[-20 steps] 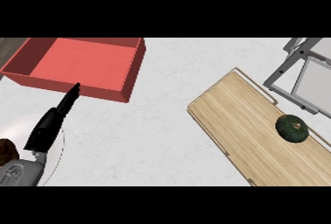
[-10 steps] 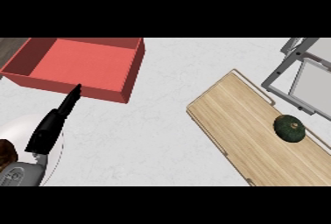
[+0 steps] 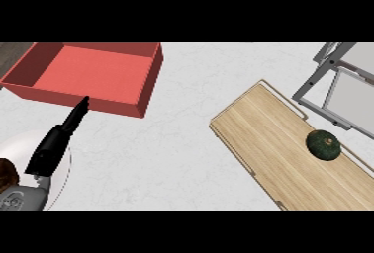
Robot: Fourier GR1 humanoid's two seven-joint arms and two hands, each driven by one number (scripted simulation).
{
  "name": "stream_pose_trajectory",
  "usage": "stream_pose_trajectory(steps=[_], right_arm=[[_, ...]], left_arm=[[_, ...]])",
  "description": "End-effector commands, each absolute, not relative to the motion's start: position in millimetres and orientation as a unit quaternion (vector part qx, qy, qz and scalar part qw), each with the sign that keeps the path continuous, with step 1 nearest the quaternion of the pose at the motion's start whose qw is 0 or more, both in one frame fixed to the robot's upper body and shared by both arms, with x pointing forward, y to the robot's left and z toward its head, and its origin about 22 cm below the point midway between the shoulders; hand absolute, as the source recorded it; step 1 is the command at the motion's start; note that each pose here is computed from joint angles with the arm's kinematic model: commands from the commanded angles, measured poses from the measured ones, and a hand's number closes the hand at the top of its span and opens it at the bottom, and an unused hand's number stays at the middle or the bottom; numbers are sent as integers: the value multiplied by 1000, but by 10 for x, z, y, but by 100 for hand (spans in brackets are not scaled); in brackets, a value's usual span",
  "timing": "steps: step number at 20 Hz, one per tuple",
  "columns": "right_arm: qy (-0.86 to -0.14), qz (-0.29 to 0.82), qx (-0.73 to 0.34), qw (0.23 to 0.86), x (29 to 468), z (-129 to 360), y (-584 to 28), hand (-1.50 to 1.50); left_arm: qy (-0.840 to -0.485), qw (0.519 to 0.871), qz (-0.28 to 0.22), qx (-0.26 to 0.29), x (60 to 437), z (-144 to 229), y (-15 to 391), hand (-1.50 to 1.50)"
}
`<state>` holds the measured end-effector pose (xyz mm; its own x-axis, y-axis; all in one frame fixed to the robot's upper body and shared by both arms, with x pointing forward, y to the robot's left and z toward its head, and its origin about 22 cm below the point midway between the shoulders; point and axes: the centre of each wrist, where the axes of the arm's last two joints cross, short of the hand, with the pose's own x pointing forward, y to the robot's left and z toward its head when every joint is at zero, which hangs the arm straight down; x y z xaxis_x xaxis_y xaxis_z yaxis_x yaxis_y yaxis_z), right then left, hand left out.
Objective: Pick the eggplant from the tray and place it in the tiered shelf
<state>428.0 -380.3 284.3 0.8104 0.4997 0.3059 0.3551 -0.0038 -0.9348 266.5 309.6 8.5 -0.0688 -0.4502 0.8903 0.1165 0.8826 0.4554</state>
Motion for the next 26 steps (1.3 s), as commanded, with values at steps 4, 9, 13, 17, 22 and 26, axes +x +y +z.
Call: stream_pose_trajectory(steps=[4, 9, 13, 17, 22, 26], right_arm=[[-292, 8, -679, 674, 4153, 2168, -4088, 150], [-366, -30, -679, 635, 4104, 2175, -4070, -150], [-454, -104, -688, 556, 4003, 2419, -4038, -150], [-470, -149, -719, 491, 3831, 2688, -3918, -150], [-440, -249, -709, 492, 3390, 3075, -4044, -150], [-422, -262, -685, 533, 2945, 3177, -4063, -150]], left_arm=[[-696, 676, -207, 122, 2698, 114, 3157, 0], [-695, 679, -204, 124, 2773, 81, 3132, 0], [-695, 676, -207, 130, 2724, -2, 2979, 0], [-693, 678, -205, 135, 2605, 58, 3076, 0], [-689, 685, -198, 131, 2550, 40, 3083, 0], [-685, 689, -186, 144, 2470, -96, 3209, 0]])
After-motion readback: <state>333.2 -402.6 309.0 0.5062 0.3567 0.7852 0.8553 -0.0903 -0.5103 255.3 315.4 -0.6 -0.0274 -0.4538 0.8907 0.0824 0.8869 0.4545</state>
